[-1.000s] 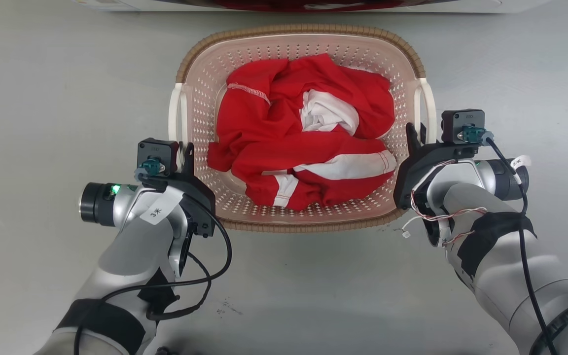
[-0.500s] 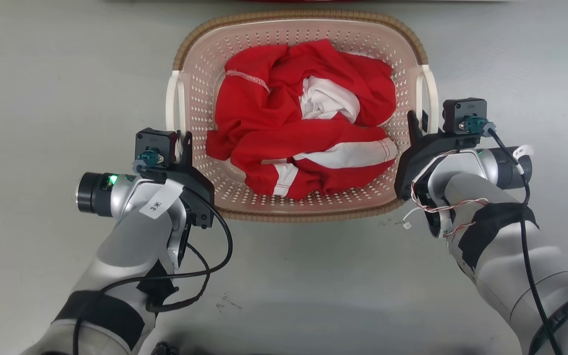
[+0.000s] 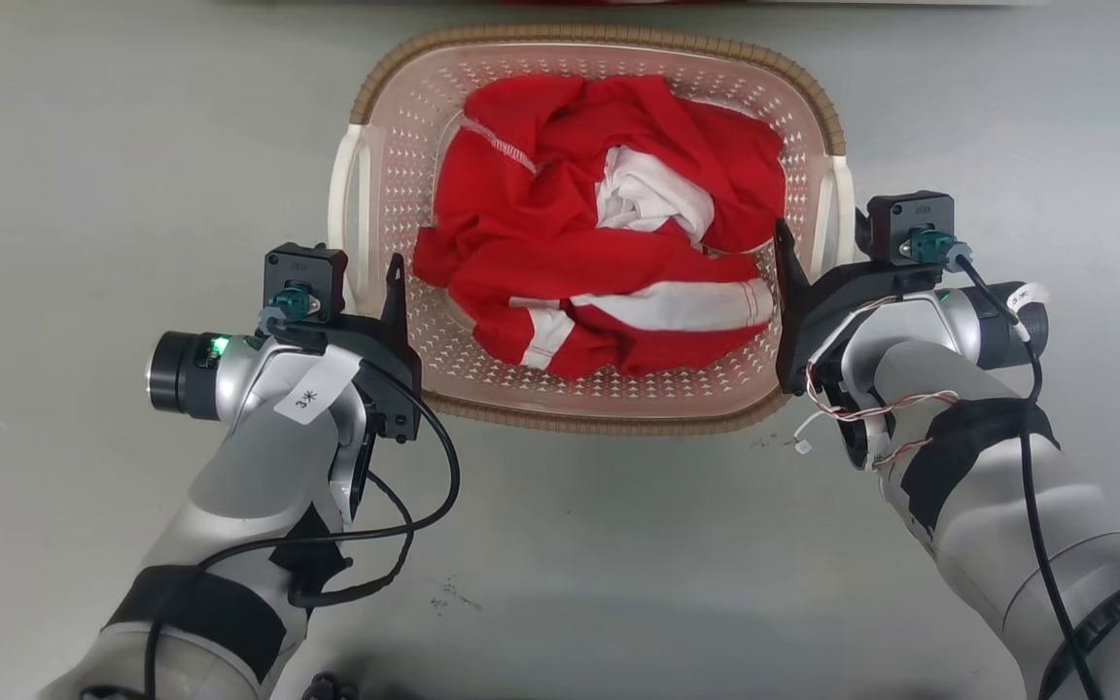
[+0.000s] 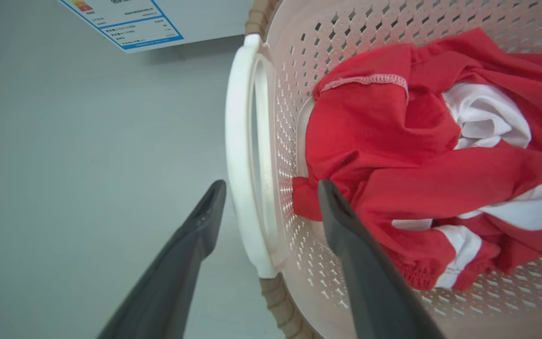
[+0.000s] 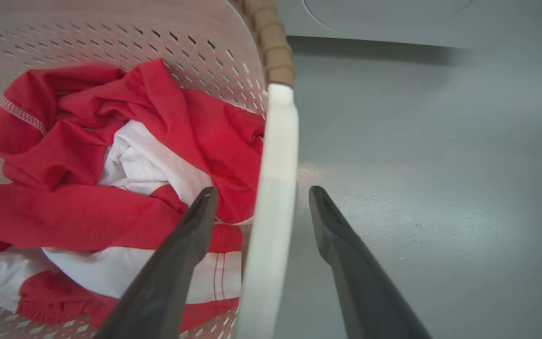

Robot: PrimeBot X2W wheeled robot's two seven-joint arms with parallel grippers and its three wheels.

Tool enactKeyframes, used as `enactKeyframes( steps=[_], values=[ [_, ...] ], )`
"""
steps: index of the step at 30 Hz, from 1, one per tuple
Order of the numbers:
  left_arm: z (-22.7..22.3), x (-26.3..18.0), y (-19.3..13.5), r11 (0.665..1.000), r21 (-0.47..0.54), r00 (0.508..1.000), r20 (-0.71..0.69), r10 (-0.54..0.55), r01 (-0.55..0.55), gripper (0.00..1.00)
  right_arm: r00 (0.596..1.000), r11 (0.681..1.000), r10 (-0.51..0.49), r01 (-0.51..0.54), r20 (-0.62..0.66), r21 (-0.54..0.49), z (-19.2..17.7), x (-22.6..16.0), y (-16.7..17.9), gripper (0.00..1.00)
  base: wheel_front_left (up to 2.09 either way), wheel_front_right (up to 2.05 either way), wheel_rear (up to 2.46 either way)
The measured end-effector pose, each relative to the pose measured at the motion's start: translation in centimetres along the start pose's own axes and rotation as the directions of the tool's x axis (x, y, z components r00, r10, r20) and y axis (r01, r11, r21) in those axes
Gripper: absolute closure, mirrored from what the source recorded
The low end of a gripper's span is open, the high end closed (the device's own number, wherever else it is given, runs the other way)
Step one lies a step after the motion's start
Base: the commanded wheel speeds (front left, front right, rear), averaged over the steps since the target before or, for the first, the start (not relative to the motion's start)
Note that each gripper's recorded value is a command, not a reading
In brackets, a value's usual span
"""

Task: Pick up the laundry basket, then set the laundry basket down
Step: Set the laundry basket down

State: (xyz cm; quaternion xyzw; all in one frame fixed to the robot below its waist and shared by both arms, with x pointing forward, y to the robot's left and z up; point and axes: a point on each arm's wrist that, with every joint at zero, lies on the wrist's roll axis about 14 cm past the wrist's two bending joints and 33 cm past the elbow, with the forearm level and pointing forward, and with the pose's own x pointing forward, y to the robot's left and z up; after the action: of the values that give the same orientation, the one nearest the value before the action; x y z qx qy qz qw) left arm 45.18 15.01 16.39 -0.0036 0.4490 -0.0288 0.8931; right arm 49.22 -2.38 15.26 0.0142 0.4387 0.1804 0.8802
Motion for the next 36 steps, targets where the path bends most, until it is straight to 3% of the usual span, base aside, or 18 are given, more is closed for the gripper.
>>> enactKeyframes(
  steps=[19, 36],
  values=[
    [2.8, -2.2, 0.6, 1.0, -0.004, 0.998, 0.062, 0.027, -0.027, 0.0, 0.996, 0.999, -0.023, 0.025, 0.084, -0.032, 4.0, -2.3, -0.3, 0.0, 0.0, 0.0, 0.0],
    [8.5, -7.4, 0.3, 1.0, -0.025, 0.973, 0.232, 0.011, -0.005, 0.0, 0.969, 0.999, 0.0, 0.011, 0.247, -0.043, 10.4, -8.4, 1.0, 0.0, 0.0, 0.0, 0.0]
  ],
)
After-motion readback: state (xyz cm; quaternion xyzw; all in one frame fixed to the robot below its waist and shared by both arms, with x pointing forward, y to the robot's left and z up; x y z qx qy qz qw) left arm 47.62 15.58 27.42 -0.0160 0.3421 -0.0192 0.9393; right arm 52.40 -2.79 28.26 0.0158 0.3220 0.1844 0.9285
